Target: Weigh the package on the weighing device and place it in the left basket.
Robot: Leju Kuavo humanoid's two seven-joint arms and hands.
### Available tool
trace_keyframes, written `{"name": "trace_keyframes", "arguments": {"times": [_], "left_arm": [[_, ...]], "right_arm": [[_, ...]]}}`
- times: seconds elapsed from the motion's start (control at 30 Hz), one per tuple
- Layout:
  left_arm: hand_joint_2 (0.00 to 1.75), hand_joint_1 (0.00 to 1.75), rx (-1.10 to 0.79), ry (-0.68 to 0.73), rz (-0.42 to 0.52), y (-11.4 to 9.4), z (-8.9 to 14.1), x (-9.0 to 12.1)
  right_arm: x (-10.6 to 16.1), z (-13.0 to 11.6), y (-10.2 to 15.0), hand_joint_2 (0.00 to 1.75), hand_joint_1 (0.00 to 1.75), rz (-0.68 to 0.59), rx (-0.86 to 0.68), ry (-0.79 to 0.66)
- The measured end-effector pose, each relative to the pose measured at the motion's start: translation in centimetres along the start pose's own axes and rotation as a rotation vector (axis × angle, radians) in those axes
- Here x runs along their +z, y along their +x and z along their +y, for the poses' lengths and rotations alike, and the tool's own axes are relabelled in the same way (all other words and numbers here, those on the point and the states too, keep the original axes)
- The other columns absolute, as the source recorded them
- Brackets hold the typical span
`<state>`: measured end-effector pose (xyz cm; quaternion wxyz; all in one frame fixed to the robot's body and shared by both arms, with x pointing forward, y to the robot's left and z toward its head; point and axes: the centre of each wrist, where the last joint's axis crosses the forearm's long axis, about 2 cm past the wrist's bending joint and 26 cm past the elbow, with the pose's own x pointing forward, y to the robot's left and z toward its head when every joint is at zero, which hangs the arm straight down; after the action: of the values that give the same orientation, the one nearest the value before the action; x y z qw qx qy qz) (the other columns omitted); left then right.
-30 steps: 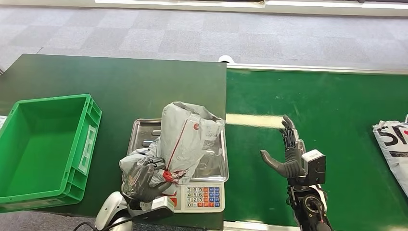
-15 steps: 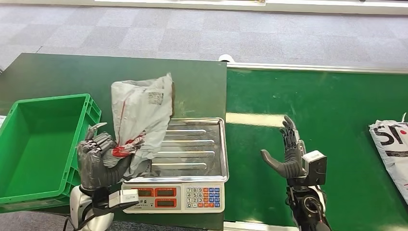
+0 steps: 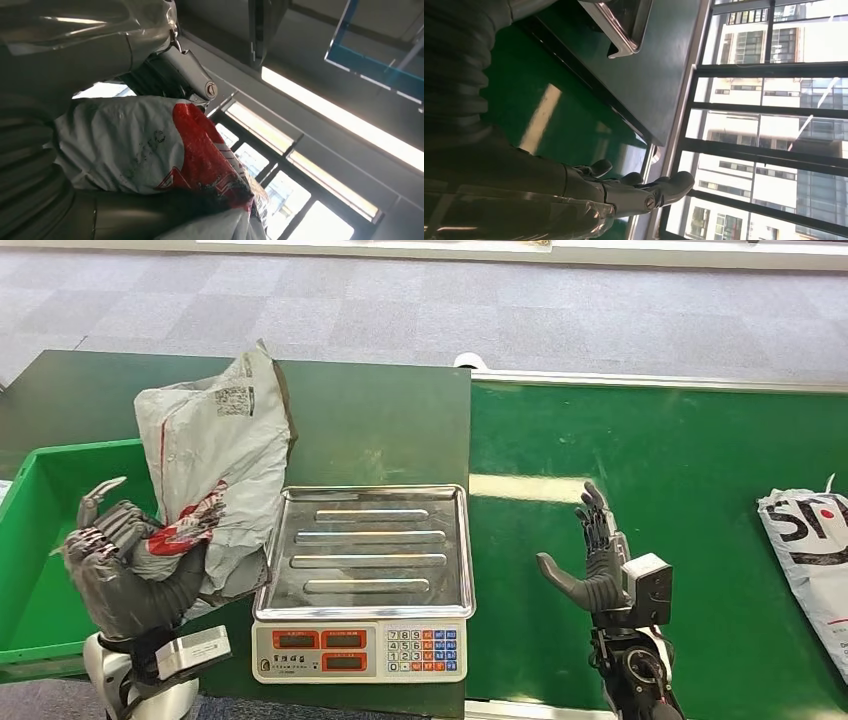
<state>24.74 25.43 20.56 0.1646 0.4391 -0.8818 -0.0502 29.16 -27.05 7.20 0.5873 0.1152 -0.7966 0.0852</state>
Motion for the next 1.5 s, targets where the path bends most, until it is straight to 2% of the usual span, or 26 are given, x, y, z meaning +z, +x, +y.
{"name": "trace_keyframes", "arguments": {"times": [0.17,0.37,0.57,0.77,1.03,1.3,1.5], "left_arm": [[1.75,1.75,-0.106,0.087,-0.028,-1.0,2.4,-1.8],[1.75,1.75,-0.353,0.102,-0.073,-3.1,5.3,-3.1],[1.75,1.75,-0.595,0.051,-0.036,-5.3,7.8,-2.5],[1.75,1.75,-0.711,0.032,0.048,-6.6,9.4,-1.2],[1.75,1.75,-0.744,0.003,0.123,-8.0,9.5,0.0],[1.75,1.73,-0.675,-0.053,0.234,-8.5,7.8,2.8],[1.75,1.68,-0.644,-0.081,0.276,-8.6,7.0,4.0]], "right_arm": [[-0.2,0.1,-0.1,1.75,0.00,0.003,0.004,-0.001],[0.1,0.5,-0.3,1.75,0.00,0.012,0.008,-0.012],[1.2,1.3,-0.6,1.75,0.00,0.036,0.021,-0.015],[1.9,1.6,-0.6,1.75,0.00,0.039,0.023,-0.020],[2.2,1.6,-0.6,1.75,0.00,0.038,0.022,-0.035],[2.0,1.5,-0.5,1.75,0.00,0.037,0.018,-0.029],[1.8,1.5,-0.4,1.75,0.00,0.032,0.016,-0.020]]}}
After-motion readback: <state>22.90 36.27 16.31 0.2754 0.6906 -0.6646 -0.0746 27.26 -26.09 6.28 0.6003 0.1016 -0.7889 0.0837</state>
